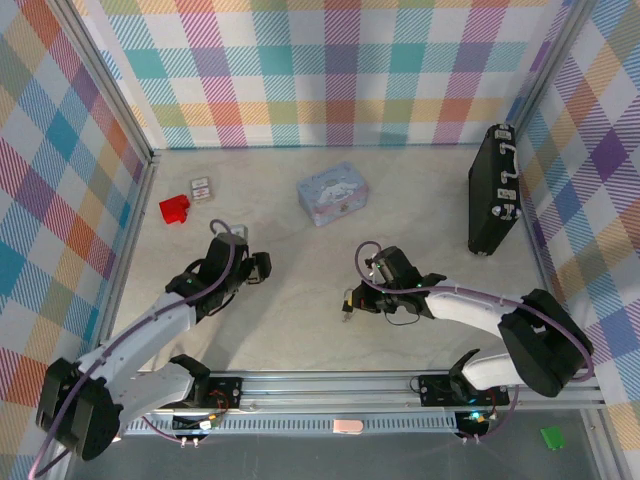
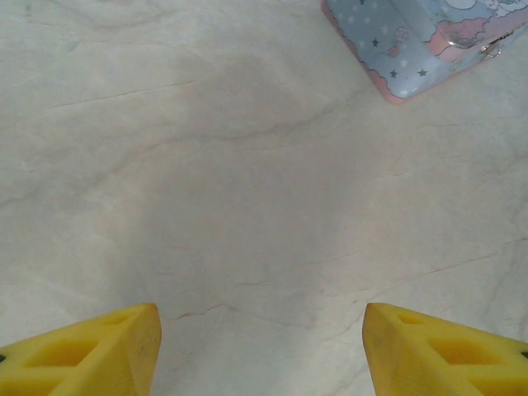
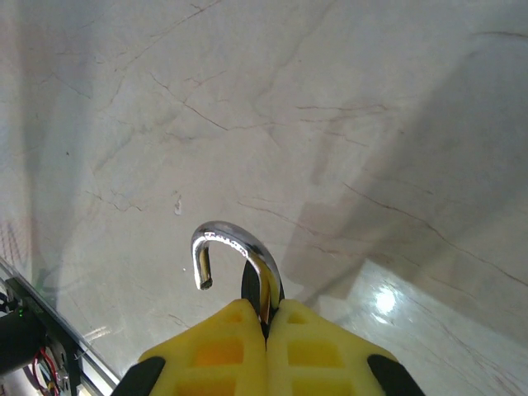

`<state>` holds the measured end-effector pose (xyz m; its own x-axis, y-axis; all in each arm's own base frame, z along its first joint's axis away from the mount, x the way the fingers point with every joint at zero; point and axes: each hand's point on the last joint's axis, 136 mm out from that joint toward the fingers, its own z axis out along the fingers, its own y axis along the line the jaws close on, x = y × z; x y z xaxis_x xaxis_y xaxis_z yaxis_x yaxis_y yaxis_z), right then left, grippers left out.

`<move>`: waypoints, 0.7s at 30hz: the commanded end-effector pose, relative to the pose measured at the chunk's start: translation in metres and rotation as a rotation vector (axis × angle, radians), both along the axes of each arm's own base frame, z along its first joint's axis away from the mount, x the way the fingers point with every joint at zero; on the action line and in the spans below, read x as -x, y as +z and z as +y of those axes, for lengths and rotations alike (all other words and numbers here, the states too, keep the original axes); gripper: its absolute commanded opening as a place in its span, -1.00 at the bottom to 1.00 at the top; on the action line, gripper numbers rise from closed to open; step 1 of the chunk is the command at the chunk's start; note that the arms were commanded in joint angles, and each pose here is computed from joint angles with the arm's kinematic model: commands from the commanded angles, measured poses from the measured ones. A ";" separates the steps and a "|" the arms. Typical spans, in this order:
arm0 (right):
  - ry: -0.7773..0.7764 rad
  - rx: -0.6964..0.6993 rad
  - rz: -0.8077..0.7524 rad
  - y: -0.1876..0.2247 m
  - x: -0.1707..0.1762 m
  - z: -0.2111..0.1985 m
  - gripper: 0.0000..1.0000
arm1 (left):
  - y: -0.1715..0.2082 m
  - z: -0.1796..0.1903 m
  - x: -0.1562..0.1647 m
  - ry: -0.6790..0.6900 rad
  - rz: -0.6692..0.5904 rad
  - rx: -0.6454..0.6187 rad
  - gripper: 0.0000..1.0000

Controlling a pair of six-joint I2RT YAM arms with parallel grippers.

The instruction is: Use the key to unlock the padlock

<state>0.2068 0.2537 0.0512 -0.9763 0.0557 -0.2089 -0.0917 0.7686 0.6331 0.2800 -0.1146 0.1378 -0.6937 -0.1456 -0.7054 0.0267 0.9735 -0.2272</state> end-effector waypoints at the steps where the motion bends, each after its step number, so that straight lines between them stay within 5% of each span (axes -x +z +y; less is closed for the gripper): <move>1: 0.027 -0.065 -0.020 0.016 -0.010 0.020 -1.00 | 0.003 0.015 0.004 0.025 -0.066 -0.038 0.31; 10: 0.029 -0.032 0.026 0.005 -0.014 0.027 -1.00 | 0.013 0.024 0.012 0.034 -0.199 -0.008 0.33; 21: 0.035 0.050 0.043 -0.009 -0.015 0.020 -1.00 | 0.014 0.026 0.014 0.039 -0.219 0.003 0.34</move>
<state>0.2197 0.2708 0.0399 -0.9873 0.0358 -0.1549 -0.0679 0.7864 0.6140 0.2638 -0.0939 0.1469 -0.5503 -0.1725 -0.8169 0.0468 0.9705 -0.2365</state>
